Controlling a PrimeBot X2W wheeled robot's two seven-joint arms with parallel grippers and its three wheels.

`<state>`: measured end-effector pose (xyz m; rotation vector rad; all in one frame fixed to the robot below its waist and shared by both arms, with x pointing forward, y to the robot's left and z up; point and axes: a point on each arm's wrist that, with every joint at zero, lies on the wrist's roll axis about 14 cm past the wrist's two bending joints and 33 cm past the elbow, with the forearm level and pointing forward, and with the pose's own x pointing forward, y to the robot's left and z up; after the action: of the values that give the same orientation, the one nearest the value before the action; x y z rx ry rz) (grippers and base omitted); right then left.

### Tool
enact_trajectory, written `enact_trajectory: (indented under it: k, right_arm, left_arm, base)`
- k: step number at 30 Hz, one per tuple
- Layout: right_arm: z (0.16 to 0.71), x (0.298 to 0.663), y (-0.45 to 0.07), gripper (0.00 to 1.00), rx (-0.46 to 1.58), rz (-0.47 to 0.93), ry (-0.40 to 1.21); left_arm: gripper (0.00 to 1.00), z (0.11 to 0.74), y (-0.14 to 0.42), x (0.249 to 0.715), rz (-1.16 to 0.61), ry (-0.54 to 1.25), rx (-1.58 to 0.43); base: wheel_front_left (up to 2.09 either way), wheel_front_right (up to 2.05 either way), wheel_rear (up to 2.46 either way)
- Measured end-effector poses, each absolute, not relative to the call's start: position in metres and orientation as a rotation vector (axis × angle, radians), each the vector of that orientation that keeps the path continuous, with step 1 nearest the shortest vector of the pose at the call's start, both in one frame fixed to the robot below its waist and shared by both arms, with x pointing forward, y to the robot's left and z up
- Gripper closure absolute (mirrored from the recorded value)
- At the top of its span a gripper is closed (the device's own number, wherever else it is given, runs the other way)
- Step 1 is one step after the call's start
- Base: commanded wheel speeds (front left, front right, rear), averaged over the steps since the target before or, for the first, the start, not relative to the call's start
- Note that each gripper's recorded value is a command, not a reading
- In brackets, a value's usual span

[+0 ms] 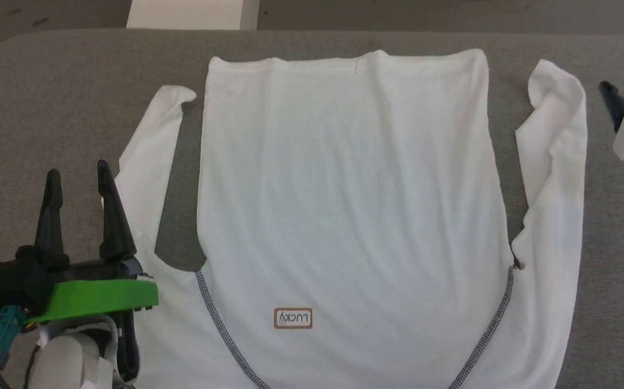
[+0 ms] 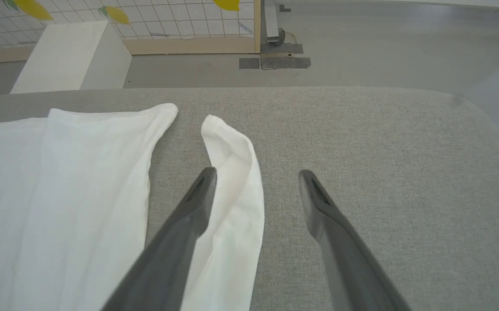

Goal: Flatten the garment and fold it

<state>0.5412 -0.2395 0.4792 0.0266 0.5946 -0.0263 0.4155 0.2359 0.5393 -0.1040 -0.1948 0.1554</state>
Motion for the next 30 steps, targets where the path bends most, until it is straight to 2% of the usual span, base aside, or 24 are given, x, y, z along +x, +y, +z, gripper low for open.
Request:
enact_trajectory:
  k: [6,14,15,16,17,23,26,30]
  right_arm:
    - [0.446,0.574,-0.237,0.00,-0.095,-0.021,0.693]
    - [0.391,0.590,-0.224,0.00,-0.160,0.010,0.825]
    - [0.387,0.591,-0.221,0.32,-0.157,0.015,0.833]
    - [0.383,0.592,-0.218,0.96,-0.156,0.022,0.838]
    - [0.380,0.593,-0.215,1.00,-0.149,0.030,0.839]
    - [0.397,0.598,-0.209,1.00,-0.082,0.047,0.758]
    - [0.414,0.592,-0.223,1.00,-0.033,0.022,0.685]
    - [0.437,0.567,-0.257,1.00,0.023,-0.045,0.603]
  left_arm:
    - [0.00,0.516,0.238,0.428,0.173,-0.149,-0.112]
    - [0.00,0.493,0.247,0.431,0.195,-0.097,-0.086]
    - [0.00,0.491,0.248,0.430,0.199,-0.092,-0.083]
    - [0.00,0.489,0.250,0.429,0.203,-0.086,-0.078]
    - [0.00,0.488,0.252,0.429,0.208,-0.082,-0.077]
    - [0.00,0.490,0.251,0.425,0.204,-0.087,-0.089]
    - [0.00,0.498,0.249,0.423,0.196,-0.108,-0.099]
    - [0.00,0.513,0.246,0.418,0.184,-0.148,-0.114]
  base:
    - [0.00,0.00,0.00]
    - [0.00,0.00,0.00]
    - [0.00,0.00,0.00]
    - [0.00,0.00,0.00]
    - [0.00,0.00,0.00]
    - [0.00,0.00,0.00]
    - [0.00,0.00,0.00]
    - [0.00,0.00,0.00]
